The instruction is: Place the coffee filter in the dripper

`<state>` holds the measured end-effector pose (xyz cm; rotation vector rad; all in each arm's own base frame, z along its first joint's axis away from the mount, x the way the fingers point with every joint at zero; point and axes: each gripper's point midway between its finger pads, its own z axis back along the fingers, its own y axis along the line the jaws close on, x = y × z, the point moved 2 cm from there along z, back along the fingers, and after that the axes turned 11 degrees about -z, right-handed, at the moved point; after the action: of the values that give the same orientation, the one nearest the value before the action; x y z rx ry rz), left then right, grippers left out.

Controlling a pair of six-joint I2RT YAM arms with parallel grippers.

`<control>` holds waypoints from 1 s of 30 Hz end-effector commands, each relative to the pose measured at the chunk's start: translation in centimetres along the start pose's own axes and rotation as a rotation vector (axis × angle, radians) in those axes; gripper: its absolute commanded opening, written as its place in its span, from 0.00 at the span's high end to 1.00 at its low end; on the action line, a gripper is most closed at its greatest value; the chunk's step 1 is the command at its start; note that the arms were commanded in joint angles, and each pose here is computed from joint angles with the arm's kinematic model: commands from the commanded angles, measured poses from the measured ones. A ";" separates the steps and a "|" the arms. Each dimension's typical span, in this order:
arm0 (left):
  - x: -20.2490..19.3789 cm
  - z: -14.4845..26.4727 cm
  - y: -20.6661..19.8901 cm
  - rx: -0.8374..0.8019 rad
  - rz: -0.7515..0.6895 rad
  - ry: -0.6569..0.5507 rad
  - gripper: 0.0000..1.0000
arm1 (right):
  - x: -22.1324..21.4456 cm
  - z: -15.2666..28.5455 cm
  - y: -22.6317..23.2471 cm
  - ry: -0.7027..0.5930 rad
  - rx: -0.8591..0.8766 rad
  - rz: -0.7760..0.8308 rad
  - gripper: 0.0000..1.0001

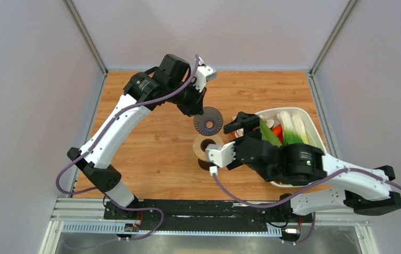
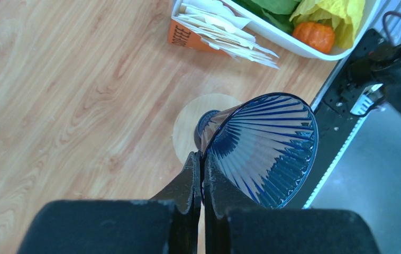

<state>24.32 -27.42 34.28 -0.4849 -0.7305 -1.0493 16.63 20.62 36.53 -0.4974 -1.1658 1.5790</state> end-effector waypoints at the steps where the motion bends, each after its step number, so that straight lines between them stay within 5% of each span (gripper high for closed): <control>1: 0.8 1.8 -1.0 -0.074 0.123 -0.102 1.00 | -1.7 2.5 -2.9 -0.098 -0.069 -0.304 0.00; 9: -2.3 1.8 0.0 0.039 0.456 -0.081 1.00 | -6.1 2.2 -2.4 -0.065 -0.087 -0.727 0.00; 15: -5.5 1.9 -0.6 0.104 0.608 -0.031 1.00 | -5.1 1.2 -2.7 -0.130 0.024 -1.123 0.00; 23: -5.7 0.6 -2.2 0.108 0.580 -0.031 1.00 | 0.1 -2.4 -1.3 -0.233 0.392 -1.504 0.00; 30: -6.0 -1.8 -2.0 0.086 0.617 -0.046 1.00 | 0.5 -4.7 -0.3 -0.189 0.501 -1.733 0.12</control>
<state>20.05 -24.58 27.79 -0.5498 -0.5434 -0.4746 21.57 21.03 33.22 0.6538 -0.8247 0.3721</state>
